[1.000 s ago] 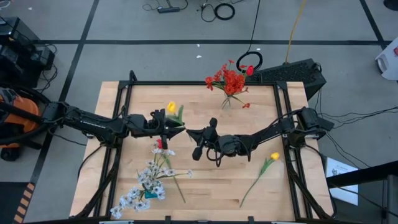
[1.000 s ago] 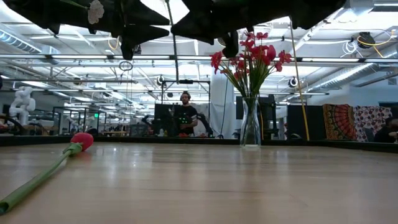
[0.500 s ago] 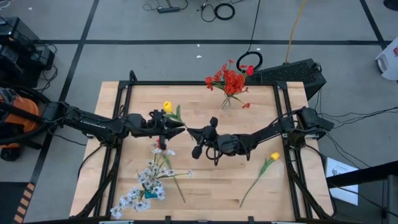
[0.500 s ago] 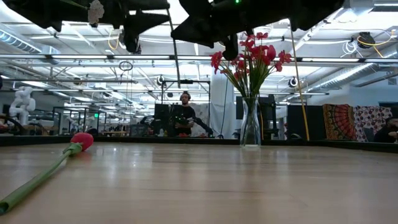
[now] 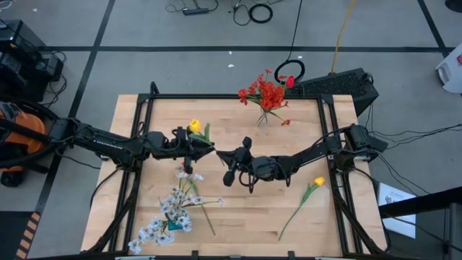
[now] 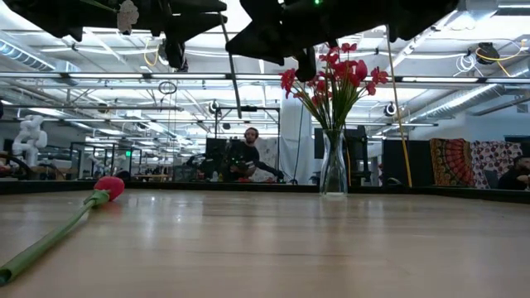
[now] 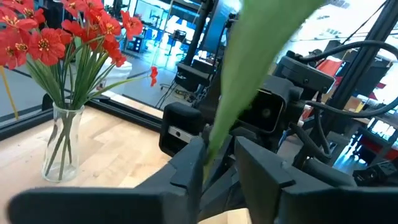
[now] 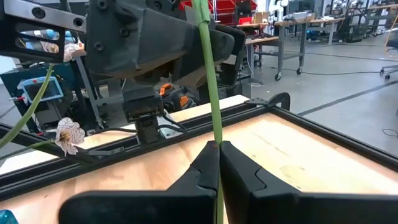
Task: Sort flowers into vase by color
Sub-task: Put the top yellow flower into the blue flower vase
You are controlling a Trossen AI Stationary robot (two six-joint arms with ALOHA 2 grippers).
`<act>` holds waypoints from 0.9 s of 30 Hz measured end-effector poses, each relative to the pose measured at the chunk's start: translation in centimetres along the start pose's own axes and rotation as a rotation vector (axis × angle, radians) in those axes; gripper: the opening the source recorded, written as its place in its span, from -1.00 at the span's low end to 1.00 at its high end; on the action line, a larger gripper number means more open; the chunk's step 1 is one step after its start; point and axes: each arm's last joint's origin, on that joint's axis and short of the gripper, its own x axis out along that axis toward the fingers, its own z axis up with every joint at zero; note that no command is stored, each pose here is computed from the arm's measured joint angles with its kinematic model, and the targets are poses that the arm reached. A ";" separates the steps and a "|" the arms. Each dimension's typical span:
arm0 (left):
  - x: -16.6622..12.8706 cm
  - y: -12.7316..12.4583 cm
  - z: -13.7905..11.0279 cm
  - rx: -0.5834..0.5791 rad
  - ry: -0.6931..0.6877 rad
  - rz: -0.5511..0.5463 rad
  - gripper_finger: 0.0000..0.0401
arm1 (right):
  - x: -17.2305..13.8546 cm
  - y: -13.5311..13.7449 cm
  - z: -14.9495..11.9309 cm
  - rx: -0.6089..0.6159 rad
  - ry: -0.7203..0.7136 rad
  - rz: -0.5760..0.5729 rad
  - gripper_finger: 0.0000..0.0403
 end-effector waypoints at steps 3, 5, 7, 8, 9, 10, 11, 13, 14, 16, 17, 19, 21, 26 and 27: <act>0.0 0.0 0.0 0.001 0.001 0.002 -0.73 | 0.0 0.0 -0.1 -0.005 0.007 -0.001 -1.00; 0.0 0.0 0.0 0.002 0.000 0.007 -0.87 | 0.0 0.0 -0.1 -0.001 0.014 0.009 -1.00; 0.0 0.1 0.0 0.003 0.002 0.014 -0.95 | 0.0 0.1 -0.2 0.013 0.025 0.034 -1.00; 0.0 0.1 0.0 0.003 0.001 0.018 -0.95 | 0.0 0.1 -0.2 0.016 0.028 0.045 -1.00; 0.0 0.1 0.0 0.004 -0.001 0.022 -0.94 | 0.0 0.0 -0.2 0.017 0.029 0.048 -1.00; 0.0 0.1 0.0 0.004 -0.002 0.023 -0.94 | 0.0 0.0 -0.2 0.017 0.029 0.048 -1.00; 0.0 0.1 0.0 0.004 -0.002 0.024 -0.94 | 0.0 0.0 -0.2 0.017 0.030 0.051 -1.00; 0.0 0.1 0.0 0.004 -0.002 0.024 -0.94 | 0.0 0.1 -0.2 0.016 0.034 0.063 -1.00; 0.0 0.1 0.0 0.004 -0.002 0.025 -0.95 | 0.0 0.1 -0.2 0.016 0.035 0.066 -1.00; 0.0 0.1 0.0 0.001 -0.003 0.025 -0.96 | 0.0 0.1 -0.2 0.016 0.036 0.067 -1.00; 0.0 0.1 0.0 0.001 -0.003 0.025 -0.97 | 0.0 0.1 -0.3 0.019 0.036 0.068 -1.00; 0.0 0.1 0.0 0.001 -0.002 0.025 -0.98 | 0.0 0.2 -0.3 0.033 0.036 0.067 -1.00; 0.0 0.1 0.0 0.001 -0.002 0.025 -0.98 | 0.0 0.2 -0.3 0.022 0.036 0.067 -0.99; -0.1 0.2 -0.1 0.003 0.009 0.031 -0.99 | -0.1 0.3 -0.4 -0.005 0.049 0.070 -0.85; -0.2 0.2 0.0 0.003 0.013 0.034 -0.99 | -0.1 0.2 -0.5 -0.009 0.054 0.069 -0.81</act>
